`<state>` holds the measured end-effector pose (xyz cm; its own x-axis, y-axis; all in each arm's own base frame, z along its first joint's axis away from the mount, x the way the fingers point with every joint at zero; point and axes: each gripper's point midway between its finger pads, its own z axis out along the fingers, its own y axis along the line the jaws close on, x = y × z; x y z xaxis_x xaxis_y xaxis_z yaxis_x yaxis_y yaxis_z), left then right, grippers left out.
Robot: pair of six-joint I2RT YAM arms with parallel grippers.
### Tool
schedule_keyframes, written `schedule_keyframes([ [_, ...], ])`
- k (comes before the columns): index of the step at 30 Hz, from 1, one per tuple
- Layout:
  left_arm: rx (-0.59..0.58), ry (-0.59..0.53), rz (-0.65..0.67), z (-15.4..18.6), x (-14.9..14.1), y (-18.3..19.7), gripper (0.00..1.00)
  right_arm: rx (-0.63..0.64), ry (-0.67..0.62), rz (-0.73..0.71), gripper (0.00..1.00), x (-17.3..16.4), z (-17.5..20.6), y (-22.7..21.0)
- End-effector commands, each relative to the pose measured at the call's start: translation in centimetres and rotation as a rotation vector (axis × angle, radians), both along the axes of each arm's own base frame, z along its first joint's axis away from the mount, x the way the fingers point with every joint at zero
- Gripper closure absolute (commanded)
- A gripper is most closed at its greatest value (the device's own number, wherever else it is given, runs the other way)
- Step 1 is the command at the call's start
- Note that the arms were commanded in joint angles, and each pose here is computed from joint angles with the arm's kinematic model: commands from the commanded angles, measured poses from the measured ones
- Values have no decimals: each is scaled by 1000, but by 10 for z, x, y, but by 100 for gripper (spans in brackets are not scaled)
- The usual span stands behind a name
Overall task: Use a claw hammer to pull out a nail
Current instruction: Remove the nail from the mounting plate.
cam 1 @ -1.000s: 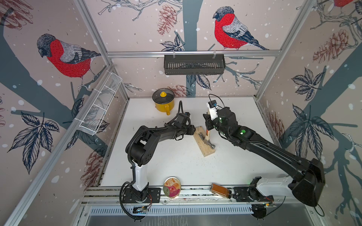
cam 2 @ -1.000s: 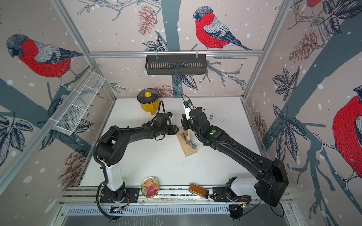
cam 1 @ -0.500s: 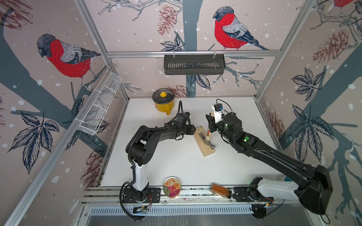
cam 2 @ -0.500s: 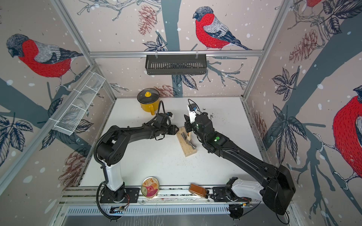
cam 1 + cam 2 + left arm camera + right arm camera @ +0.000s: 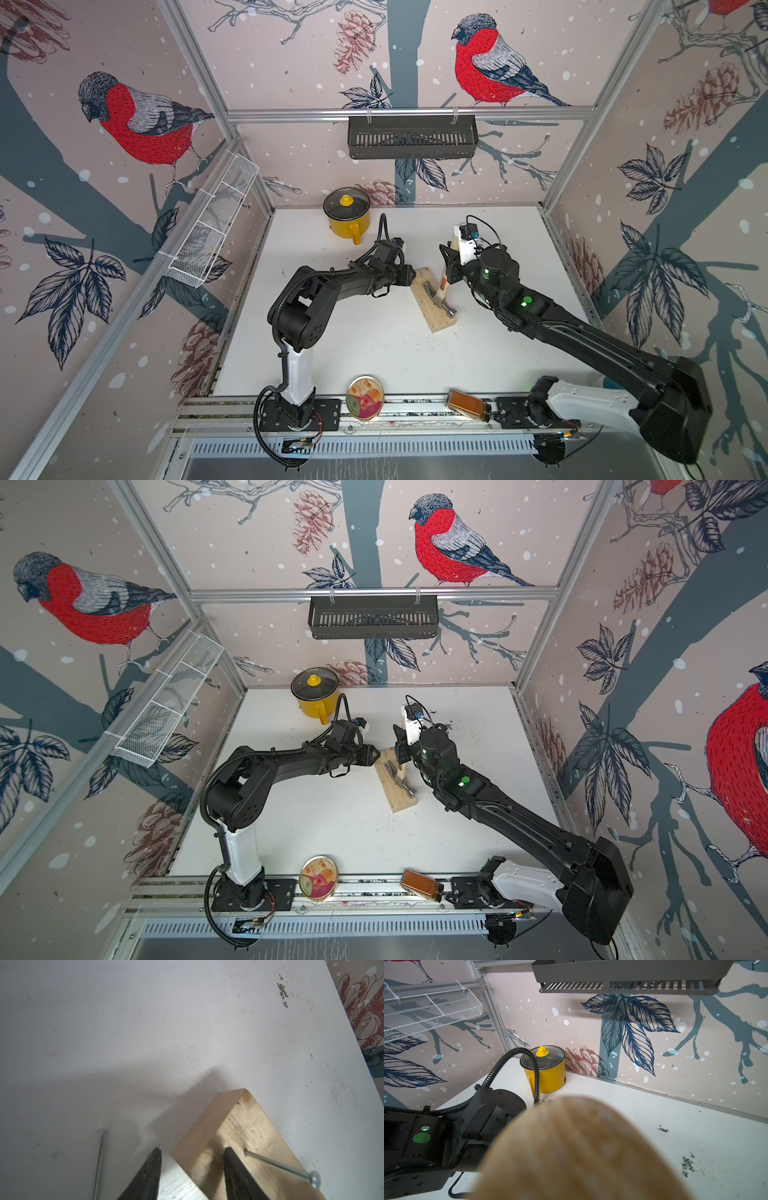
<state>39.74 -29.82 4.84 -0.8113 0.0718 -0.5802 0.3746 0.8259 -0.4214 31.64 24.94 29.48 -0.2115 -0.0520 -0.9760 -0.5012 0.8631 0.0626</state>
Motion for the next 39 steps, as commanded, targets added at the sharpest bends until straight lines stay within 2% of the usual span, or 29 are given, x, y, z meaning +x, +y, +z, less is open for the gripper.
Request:
schedule_keyframes([
  [1,96,89,27,-27,-14,18,51,-36,9,12,100,1,1,0],
  [24,102,100,24,-32,-13,17,51,-52,-107,191,100,18,42,23],
  [39,97,108,20,-34,-13,16,51,-84,-111,239,100,18,17,30],
])
